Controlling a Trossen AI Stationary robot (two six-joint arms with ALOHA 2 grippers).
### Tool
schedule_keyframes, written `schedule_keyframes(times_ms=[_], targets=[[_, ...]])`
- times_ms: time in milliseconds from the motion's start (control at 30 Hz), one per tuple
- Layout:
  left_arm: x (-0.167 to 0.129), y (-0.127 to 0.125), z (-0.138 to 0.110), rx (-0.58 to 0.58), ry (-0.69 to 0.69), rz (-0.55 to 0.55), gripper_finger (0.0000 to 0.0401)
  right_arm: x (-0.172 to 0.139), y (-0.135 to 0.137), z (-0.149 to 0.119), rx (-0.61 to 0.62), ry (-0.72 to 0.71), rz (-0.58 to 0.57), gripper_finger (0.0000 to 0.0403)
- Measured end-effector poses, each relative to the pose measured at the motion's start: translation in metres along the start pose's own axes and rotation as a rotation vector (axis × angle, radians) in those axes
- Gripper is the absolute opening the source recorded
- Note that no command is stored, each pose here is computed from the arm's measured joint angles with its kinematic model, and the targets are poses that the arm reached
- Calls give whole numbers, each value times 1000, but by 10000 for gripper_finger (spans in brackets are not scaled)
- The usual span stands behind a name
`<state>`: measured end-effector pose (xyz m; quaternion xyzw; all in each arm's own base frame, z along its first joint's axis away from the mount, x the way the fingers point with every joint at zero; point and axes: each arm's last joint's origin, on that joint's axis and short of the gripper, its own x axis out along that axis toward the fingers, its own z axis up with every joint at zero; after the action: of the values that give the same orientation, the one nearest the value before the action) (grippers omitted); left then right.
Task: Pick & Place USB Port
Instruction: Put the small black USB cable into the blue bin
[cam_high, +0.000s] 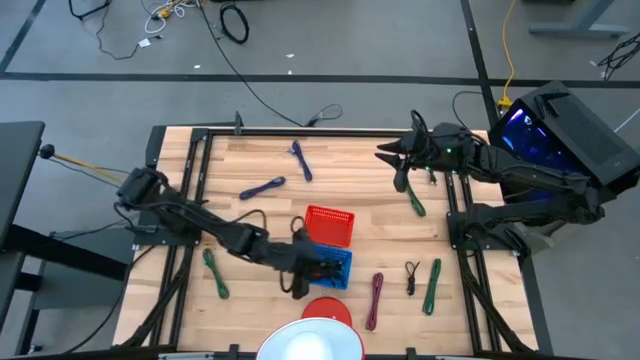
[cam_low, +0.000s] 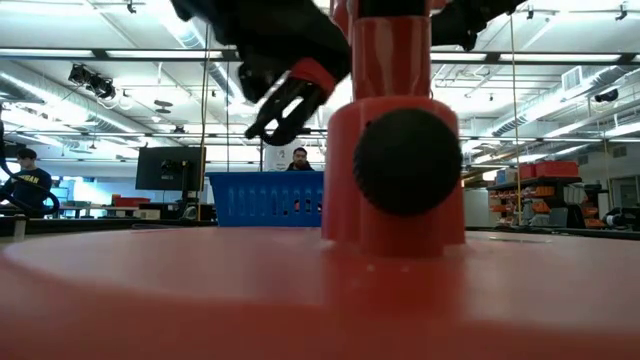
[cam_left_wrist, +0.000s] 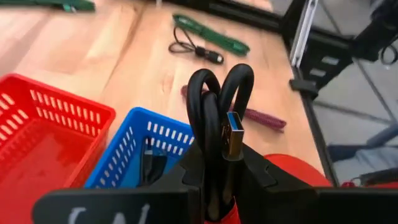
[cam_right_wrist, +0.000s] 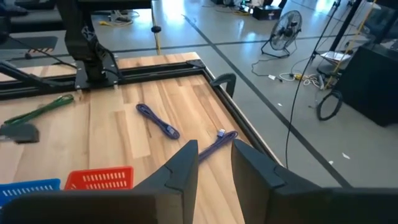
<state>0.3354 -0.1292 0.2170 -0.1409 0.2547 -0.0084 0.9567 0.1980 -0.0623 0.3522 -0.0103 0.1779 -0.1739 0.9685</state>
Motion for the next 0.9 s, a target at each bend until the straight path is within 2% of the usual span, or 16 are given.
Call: schedule_keyframes(times_ms=[233, 333, 433, 633, 900], targets=[[18, -4, 26, 101, 165, 63, 48, 0, -1, 0, 2, 4, -6, 98], [24, 0, 27, 143, 268, 119, 48, 0, -1, -1, 1, 8, 0, 98], [34, 6, 27, 155, 307, 130, 48, 0, -1, -2, -6, 16, 3, 98], [48, 11, 26, 164, 341, 83, 48, 0, -1, -3, -11, 28, 3, 98], [50, 17, 25, 133, 373, 76, 48, 0, -1, -3, -25, 27, 3, 98]])
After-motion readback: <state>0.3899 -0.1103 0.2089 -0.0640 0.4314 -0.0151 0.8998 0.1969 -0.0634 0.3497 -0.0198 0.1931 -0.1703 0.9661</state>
